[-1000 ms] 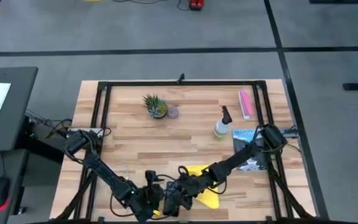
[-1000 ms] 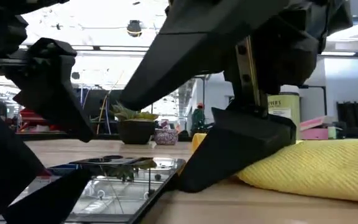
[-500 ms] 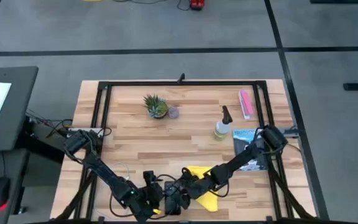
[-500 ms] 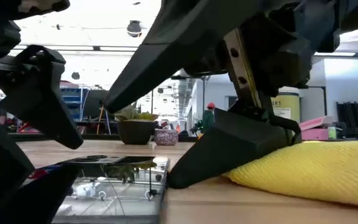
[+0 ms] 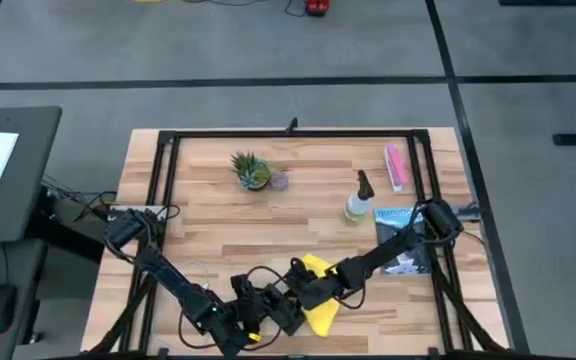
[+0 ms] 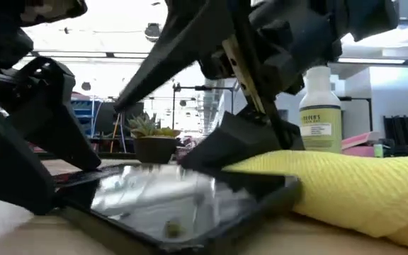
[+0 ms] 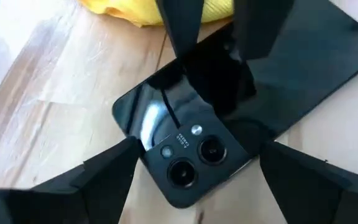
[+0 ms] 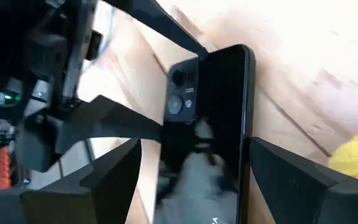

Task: Apply microfiber cloth
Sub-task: Wipe the front side of the cellphone using the yellow microfiber cloth

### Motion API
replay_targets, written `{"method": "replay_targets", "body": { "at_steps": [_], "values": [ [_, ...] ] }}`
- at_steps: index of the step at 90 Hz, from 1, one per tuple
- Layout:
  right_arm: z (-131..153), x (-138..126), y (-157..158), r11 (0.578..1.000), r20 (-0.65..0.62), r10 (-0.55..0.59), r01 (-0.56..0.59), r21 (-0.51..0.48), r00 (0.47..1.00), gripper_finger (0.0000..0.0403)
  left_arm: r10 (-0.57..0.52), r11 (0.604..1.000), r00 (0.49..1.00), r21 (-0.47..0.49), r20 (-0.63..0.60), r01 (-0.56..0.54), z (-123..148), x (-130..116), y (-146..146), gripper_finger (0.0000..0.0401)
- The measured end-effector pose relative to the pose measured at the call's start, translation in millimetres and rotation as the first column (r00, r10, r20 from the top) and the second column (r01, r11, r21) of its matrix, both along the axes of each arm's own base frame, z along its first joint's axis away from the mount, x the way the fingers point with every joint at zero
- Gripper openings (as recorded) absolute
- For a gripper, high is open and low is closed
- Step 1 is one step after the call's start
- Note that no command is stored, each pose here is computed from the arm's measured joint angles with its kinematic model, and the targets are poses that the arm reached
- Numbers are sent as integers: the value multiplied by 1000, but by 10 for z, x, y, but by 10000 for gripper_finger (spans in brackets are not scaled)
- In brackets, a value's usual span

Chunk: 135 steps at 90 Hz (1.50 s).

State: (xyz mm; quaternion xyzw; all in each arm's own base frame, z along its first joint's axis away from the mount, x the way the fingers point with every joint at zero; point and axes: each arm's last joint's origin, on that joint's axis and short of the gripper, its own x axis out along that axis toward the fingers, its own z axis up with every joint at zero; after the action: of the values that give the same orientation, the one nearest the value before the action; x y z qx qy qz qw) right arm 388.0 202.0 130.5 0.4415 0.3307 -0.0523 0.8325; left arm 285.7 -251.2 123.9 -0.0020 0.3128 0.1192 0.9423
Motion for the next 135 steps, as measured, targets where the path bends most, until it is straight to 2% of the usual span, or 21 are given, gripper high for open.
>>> {"method": "replay_targets", "body": {
  "at_steps": [44,60,68,88,104,121,128,135],
  "values": [
    [41,0,21,998,30,65,-65,-22,997,282,51,998,999,-28,4,-51,-43,20,33,313],
    [238,-30,12,996,45,84,-82,-32,996,282,64,998,998,-28,15,-64,-50,28,38,313],
    [359,-49,8,994,61,101,-98,-40,993,282,111,994,992,2,57,-111,-45,49,74,313],
    [414,-84,-2,990,57,121,-117,-75,991,282,161,987,983,-6,84,-162,-43,91,133,312],
    [316,-113,-22,978,0,131,-130,-163,991,282,181,983,980,10,83,-183,-44,122,190,312],
    [586,-208,38,936,72,245,-216,-279,967,282,181,983,980,14,84,-183,28,75,180,312],
    [750,-332,112,891,84,317,-267,-367,945,282,172,984,980,18,96,-175,82,37,151,312],
    [803,-514,194,841,12,333,-291,-455,943,282,132,990,986,26,105,-136,167,-14,95,312]
  ]
}}
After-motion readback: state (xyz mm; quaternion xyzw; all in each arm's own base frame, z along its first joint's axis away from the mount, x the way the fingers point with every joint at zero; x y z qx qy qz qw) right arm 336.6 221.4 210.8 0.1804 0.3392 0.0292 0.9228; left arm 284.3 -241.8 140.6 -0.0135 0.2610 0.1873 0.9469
